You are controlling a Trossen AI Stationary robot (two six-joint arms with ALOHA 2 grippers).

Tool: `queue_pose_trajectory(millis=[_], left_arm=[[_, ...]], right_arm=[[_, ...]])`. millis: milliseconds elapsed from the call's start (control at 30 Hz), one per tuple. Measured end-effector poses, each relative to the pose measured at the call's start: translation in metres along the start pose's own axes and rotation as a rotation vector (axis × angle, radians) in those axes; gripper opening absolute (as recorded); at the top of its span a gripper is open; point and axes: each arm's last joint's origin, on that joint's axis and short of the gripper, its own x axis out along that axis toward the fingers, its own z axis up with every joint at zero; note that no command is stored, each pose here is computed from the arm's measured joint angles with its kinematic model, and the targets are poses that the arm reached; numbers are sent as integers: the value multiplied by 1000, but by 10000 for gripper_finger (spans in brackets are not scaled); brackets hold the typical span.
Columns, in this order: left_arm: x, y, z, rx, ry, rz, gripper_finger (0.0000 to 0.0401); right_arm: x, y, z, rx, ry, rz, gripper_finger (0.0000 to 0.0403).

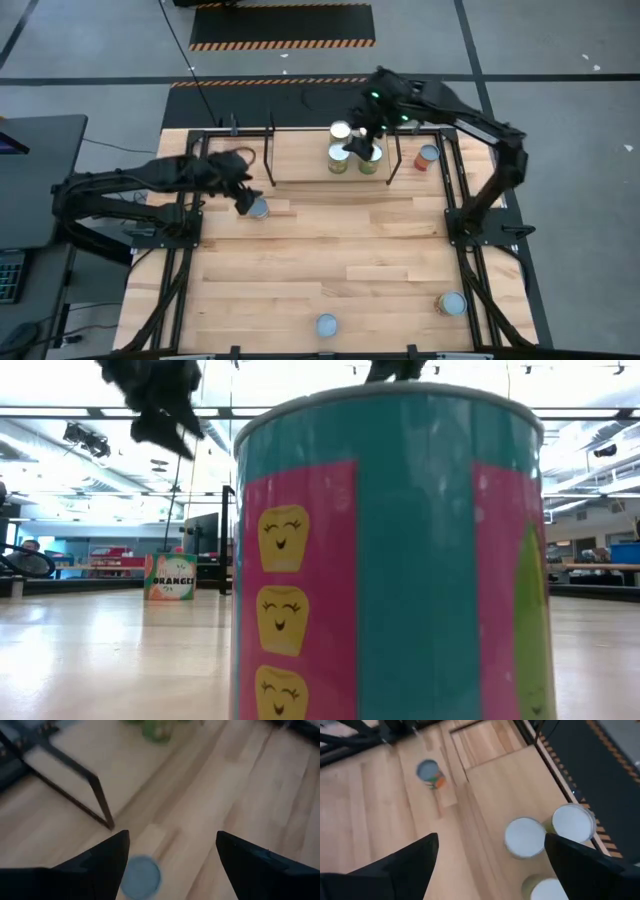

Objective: Pick and place cans onto a shelf
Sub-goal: Put the small canned oranges on the shelf

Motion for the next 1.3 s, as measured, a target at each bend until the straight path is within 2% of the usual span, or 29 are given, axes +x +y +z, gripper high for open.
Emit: queue_pose_trajectory(millis=[67, 200, 333, 500, 600, 833, 967, 1067, 1133, 1300], left_arm=[[12, 2, -12, 10, 40, 17, 304], [26, 8, -23, -15, 36, 64, 304], [20, -1, -29, -68, 114, 10, 295], [17, -14, -41, 10, 95, 45, 287], [20, -13, -46, 34, 84, 85, 296], [27, -6, -48, 30, 132, 120, 345], [45, 0, -54, 95, 250, 163, 368], [64, 3, -65, 198, 367, 200, 380], [74, 2, -65, 238, 410, 190, 384], [79, -9, -54, 223, 426, 98, 385]], right_arm=[[-17, 15, -4, -9, -36, -5, 373], [-50, 37, -12, -29, -114, -14, 373], [-73, 51, -21, -50, -161, -50, 373], [-94, 59, -34, -110, -163, -40, 373], [-98, 62, -41, -150, -117, -34, 373], [-98, 64, -48, -185, -54, -34, 373], [-97, 61, -47, -186, -61, -41, 373], [-97, 57, -43, -165, -91, -60, 373], [-97, 54, -40, -148, -120, -84, 373], [-98, 45, -38, -126, -130, -112, 373]])
